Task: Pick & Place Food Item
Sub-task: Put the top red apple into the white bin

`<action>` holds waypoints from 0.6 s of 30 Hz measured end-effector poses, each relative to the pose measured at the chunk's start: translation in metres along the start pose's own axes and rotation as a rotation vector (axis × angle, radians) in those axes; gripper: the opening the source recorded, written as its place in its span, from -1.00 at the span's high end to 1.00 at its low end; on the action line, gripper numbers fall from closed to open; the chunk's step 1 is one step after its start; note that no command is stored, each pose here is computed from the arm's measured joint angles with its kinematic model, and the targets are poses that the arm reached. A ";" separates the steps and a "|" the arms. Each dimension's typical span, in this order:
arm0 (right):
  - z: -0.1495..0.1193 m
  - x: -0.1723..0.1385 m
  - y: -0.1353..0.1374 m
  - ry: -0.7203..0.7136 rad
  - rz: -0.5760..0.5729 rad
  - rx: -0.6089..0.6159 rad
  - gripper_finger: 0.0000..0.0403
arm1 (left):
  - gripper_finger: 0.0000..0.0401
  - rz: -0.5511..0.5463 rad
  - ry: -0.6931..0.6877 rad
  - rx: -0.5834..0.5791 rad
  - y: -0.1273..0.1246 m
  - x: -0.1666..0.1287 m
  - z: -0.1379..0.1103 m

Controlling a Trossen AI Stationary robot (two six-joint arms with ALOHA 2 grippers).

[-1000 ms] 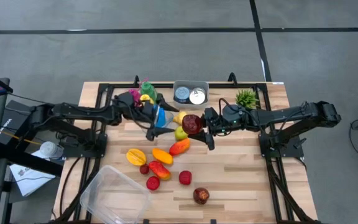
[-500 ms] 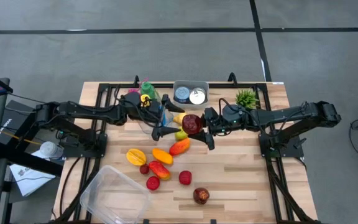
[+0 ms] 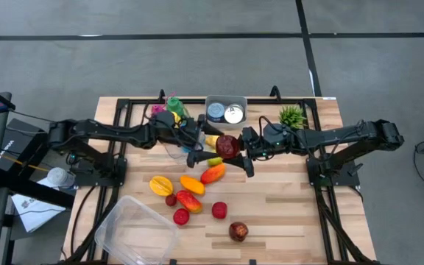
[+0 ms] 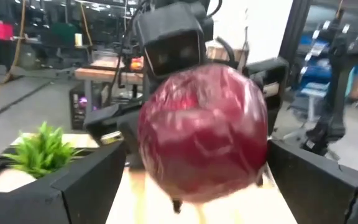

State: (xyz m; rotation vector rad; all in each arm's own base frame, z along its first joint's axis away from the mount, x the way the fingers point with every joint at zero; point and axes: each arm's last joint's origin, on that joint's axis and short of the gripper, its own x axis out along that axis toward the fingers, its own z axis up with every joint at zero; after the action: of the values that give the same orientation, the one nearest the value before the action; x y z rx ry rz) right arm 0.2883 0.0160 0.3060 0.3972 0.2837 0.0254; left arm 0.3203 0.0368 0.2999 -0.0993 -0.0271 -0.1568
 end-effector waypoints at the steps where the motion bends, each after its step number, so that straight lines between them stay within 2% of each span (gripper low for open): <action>1: 0.000 0.000 0.000 -0.001 0.000 0.000 -0.19 | -0.88 -0.010 -0.007 -0.003 0.000 0.002 0.002; 10: 0.000 0.000 0.000 0.001 0.000 -0.010 -0.19 | -0.86 -0.056 0.003 -0.039 0.003 0.022 0.001; 18: 0.001 0.000 0.001 -0.006 0.003 -0.011 -0.19 | -0.79 -0.061 -0.016 -0.072 0.003 0.024 0.004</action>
State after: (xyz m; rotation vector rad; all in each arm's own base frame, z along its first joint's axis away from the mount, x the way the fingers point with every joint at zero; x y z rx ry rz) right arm 0.2881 0.0161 0.3070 0.3871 0.2769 0.0290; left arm 0.3440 0.0367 0.3043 -0.1720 -0.0410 -0.2181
